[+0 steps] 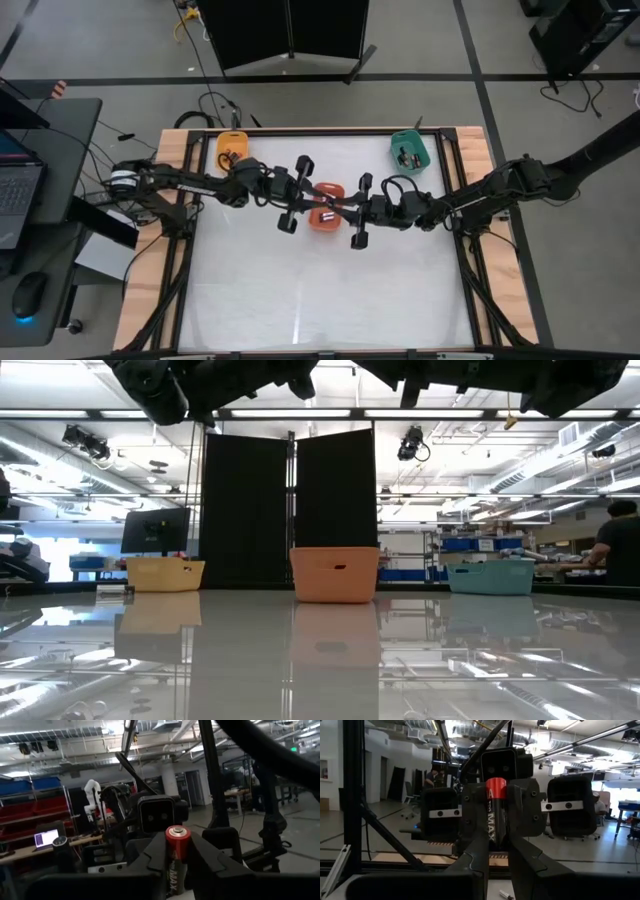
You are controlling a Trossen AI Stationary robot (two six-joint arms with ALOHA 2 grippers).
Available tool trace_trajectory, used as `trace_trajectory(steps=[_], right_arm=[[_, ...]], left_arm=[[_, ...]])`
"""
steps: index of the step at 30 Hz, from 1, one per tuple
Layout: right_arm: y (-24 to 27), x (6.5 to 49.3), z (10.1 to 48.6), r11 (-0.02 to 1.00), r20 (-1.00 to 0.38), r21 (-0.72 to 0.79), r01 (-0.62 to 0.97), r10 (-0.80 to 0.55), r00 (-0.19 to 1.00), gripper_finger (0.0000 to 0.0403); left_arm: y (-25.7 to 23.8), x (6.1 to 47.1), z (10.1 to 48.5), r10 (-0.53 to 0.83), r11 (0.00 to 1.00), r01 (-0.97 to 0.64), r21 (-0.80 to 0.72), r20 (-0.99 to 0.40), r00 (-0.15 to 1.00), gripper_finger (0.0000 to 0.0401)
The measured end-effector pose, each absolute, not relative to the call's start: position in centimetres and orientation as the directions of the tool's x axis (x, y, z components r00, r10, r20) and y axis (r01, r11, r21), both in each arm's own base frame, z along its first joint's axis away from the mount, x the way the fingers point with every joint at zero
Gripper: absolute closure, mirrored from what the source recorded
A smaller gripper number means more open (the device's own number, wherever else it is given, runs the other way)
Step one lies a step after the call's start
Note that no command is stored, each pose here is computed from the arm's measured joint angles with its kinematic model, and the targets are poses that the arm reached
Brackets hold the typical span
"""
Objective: Sort batteries
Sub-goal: Put the black-red battery into the yellow bin
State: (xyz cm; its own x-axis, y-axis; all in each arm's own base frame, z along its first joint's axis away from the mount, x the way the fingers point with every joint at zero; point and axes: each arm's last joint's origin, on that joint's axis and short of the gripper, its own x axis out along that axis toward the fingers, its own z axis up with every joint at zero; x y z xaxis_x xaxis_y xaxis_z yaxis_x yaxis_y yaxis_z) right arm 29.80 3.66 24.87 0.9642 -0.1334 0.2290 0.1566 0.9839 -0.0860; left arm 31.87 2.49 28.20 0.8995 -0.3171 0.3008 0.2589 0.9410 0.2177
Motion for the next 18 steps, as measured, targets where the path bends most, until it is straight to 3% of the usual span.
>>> trace_trajectory(steps=[5, 9, 18], right_arm=[[3.6, 29.8, 24.9, 0.985, 0.226, -0.027, 0.17, -0.16, 0.961, 0.03], [3.2, 29.7, 24.8, 0.957, 0.207, -0.015, 0.291, -0.282, 0.937, 0.0259], [2.7, 29.3, 25.0, 0.868, 0.187, -0.104, 0.486, -0.463, 0.866, 0.0199]], left_arm=[[2.4, 31.6, 29.4, -0.322, 0.934, 0.262, 0.243, 0.256, 0.911, 0.0348], [2.6, 30.7, 31.2, -0.276, 0.933, 0.218, 0.286, 0.182, 0.944, 0.0348], [2.4, 26.2, 35.3, -0.135, 0.927, 0.114, 0.358, 0.035, 0.99, 0.0348]])
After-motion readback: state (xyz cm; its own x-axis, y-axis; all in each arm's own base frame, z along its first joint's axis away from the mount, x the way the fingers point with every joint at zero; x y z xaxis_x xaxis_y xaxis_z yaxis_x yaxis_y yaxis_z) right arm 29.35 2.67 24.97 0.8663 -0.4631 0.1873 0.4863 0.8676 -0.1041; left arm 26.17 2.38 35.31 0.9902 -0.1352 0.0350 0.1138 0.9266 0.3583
